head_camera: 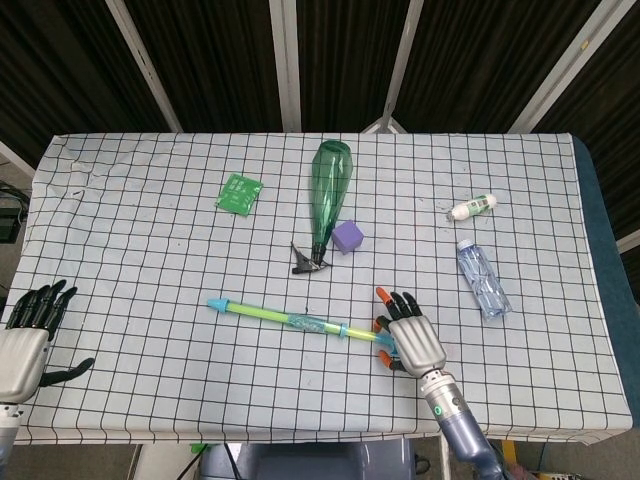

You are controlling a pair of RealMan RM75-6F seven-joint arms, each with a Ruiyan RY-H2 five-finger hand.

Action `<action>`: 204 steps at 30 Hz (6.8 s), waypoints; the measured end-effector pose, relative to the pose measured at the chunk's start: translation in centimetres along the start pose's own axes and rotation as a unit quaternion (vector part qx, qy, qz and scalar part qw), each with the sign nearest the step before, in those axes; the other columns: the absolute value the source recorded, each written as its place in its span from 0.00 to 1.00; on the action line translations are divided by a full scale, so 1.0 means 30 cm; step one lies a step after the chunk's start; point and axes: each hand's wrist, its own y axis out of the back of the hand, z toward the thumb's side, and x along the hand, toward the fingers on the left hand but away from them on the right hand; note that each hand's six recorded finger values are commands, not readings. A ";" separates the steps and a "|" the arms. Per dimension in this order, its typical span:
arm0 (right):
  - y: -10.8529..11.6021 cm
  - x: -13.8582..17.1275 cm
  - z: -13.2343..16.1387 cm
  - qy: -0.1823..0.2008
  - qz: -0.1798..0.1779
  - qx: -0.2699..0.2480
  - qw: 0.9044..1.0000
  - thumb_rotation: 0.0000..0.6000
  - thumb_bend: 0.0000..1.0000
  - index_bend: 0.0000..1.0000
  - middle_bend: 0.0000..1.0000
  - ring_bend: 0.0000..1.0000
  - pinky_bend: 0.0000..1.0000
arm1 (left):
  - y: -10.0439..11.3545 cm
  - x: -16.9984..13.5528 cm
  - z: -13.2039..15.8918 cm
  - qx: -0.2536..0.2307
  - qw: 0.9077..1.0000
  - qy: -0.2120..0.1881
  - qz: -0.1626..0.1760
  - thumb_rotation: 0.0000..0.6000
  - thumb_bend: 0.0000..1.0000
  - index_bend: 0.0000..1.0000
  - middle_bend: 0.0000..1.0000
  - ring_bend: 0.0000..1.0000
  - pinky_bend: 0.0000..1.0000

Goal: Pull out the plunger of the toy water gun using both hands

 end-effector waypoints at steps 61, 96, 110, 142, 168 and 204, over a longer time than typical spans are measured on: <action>0.010 -0.043 -0.044 -0.025 0.011 0.009 1.000 1.00 0.42 0.67 0.17 0.00 0.00 | -0.052 0.406 0.378 0.135 0.969 -0.181 -0.097 1.00 0.26 0.34 0.09 0.00 0.00; 0.013 -0.039 -0.050 -0.027 0.015 0.014 0.999 1.00 0.42 0.67 0.17 0.00 0.00 | -0.374 0.494 0.653 0.117 0.962 -0.192 -0.156 1.00 0.48 0.38 0.12 0.00 0.00; 0.007 -0.032 -0.046 -0.027 0.017 0.016 0.999 1.00 0.43 0.67 0.17 0.00 0.00 | -0.383 0.494 0.677 0.098 0.965 -0.187 -0.154 1.00 0.53 0.54 0.16 0.00 0.00; 0.142 0.013 -0.125 -0.046 -0.025 0.035 0.998 1.00 0.43 0.67 0.17 0.00 0.00 | -0.265 0.404 0.459 0.092 0.974 -0.150 -0.140 1.00 0.53 0.60 0.18 0.00 0.00; 0.217 0.034 -0.245 -0.083 -0.039 0.046 0.995 1.00 0.43 0.67 0.17 0.00 0.00 | -0.200 0.363 0.322 0.112 0.975 -0.132 -0.136 1.00 0.53 0.60 0.18 0.00 0.00; 0.246 0.054 -0.366 -0.121 -0.038 0.061 0.990 1.00 0.43 0.66 0.17 0.00 0.00 | -0.198 0.365 0.288 0.120 0.976 -0.122 -0.137 1.00 0.51 0.58 0.15 0.00 0.00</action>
